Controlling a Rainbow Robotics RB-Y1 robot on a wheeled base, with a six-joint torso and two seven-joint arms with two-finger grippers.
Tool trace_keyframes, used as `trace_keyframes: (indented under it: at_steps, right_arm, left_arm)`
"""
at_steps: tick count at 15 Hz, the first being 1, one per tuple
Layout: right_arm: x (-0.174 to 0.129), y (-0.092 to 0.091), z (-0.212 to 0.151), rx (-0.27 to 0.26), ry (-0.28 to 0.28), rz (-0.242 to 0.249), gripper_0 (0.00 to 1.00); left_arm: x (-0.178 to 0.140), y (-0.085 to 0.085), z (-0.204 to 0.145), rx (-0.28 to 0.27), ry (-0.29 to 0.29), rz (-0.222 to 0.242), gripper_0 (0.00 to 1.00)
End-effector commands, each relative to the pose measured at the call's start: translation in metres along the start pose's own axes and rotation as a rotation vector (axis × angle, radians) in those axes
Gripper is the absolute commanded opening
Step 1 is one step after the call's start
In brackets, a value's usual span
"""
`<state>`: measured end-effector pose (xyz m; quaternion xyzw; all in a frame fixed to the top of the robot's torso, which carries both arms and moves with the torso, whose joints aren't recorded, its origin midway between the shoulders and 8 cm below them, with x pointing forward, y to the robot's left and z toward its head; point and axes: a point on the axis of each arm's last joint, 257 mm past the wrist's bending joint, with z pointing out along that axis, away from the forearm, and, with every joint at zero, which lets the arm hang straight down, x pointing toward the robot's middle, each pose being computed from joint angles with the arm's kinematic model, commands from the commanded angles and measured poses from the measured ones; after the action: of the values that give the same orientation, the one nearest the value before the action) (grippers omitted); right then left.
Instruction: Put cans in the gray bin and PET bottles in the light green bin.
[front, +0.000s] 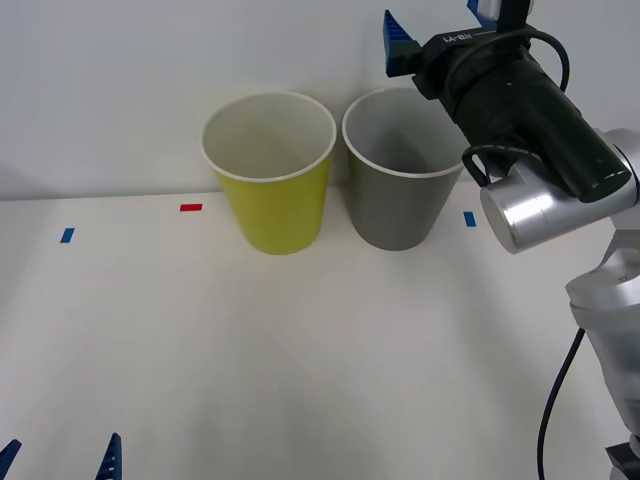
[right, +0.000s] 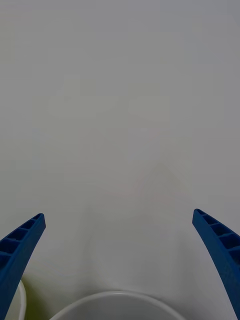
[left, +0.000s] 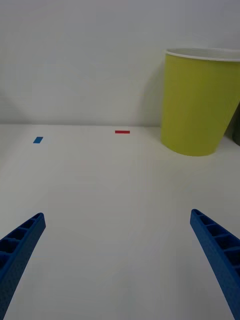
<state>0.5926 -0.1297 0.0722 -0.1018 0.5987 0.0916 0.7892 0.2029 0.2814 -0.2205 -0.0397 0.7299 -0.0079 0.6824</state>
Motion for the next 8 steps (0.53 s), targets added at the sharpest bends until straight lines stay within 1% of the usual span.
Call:
trace_keyframes:
  at_steps: [1, 3, 5, 8]
  right_arm:
    - [-0.009, -0.011, -0.025, 0.047, 0.021, 0.004, 1.00]
    - [-0.019, -0.019, -0.049, 0.077, 0.015, 0.029, 1.00]
    - [-0.023, -0.027, -0.069, 0.101, 0.015, 0.039, 1.00]
    - [-0.019, -0.039, -0.103, 0.140, 0.015, 0.052, 1.00]
  left_arm:
    - [0.000, 0.000, 0.000, 0.000, 0.000, 0.000, 1.00]
    - [0.000, 0.000, 0.000, 0.000, 0.000, 0.000, 1.00]
    - [0.000, 0.000, 0.000, 0.000, 0.000, 0.000, 1.00]
    - [0.000, 0.000, 0.000, 0.000, 0.000, 0.000, 1.00]
